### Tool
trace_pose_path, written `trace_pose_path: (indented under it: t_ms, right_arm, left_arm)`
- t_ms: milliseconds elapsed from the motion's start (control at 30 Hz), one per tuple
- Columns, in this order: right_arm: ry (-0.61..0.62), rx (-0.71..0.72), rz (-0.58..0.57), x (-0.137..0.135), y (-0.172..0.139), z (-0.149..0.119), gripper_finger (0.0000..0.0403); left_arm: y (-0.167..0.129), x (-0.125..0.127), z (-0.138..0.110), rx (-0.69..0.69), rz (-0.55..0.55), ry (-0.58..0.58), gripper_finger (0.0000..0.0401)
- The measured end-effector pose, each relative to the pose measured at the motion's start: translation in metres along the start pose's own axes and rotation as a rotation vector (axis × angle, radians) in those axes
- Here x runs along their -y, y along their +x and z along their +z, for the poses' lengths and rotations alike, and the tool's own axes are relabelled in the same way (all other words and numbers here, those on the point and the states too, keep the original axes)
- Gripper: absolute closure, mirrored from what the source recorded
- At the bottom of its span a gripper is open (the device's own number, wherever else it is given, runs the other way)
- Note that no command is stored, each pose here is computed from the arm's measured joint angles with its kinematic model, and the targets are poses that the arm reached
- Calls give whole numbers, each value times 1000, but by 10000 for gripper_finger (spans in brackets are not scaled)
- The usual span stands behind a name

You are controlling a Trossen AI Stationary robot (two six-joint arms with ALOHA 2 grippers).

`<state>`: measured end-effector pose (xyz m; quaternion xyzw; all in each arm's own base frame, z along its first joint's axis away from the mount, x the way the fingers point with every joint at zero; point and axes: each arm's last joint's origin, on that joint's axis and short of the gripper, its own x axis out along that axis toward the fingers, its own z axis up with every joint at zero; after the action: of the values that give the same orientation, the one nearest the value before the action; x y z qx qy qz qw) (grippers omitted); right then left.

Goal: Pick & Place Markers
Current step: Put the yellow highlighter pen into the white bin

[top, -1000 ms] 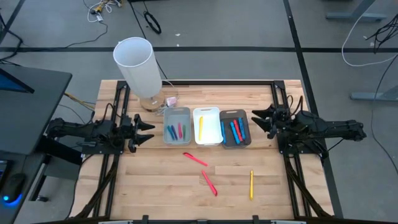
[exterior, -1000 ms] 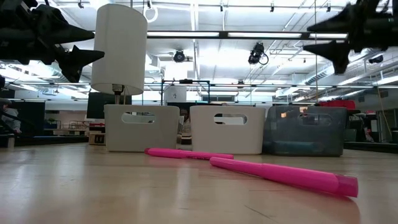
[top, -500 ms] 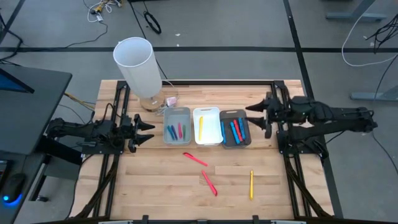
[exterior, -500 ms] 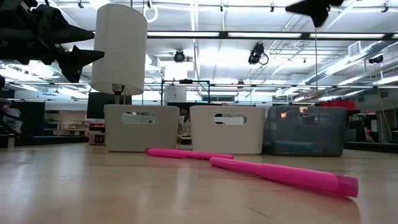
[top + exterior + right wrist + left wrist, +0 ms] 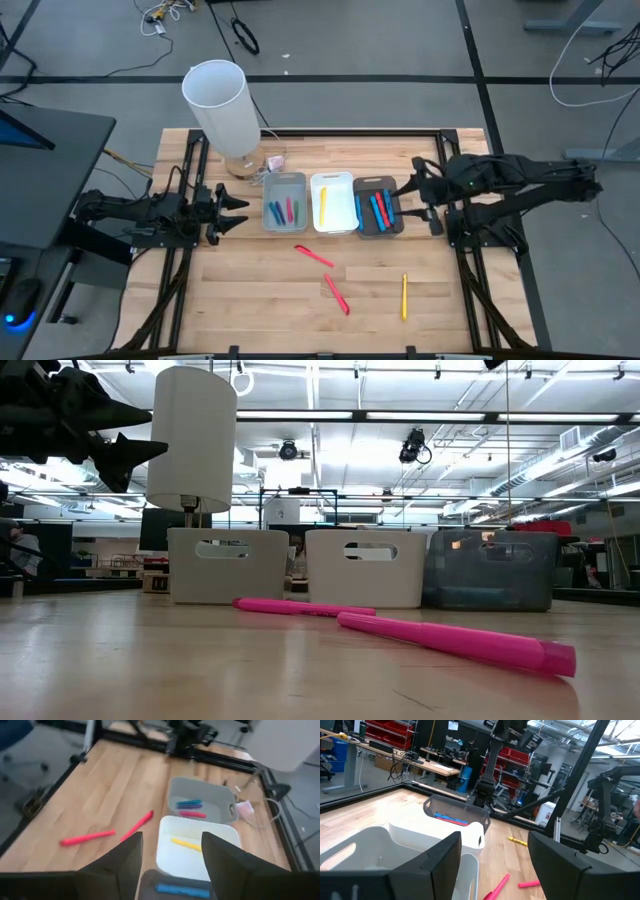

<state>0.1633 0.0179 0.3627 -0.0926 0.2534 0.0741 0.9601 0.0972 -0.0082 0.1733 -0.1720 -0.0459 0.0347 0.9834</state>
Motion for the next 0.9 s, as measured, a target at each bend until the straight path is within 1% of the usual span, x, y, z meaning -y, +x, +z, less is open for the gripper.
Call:
trace_pose_path:
  t_ms: [200, 367, 567, 667, 900]
  right_arm:
    - [-197, -81, 103, -15, -8, 5, 197]
    - [-347, -215, 209, -27, -8, 3, 197]
    - [-492, -317, 364, -46, 6, 0, 197]
    - [-558, -378, 419, -56, 16, -3, 197]
    - [-631, -518, 509, -80, 47, -10, 197]
  left_arm:
    - [0, 0, 0, 0, 0, 0, 167]
    - [0, 0, 0, 0, 0, 0, 167]
    - [0, 0, 0, 0, 0, 0, 167]
    - [0, 0, 0, 0, 0, 0, 167]
    - [0, 0, 0, 0, 1, 0, 167]
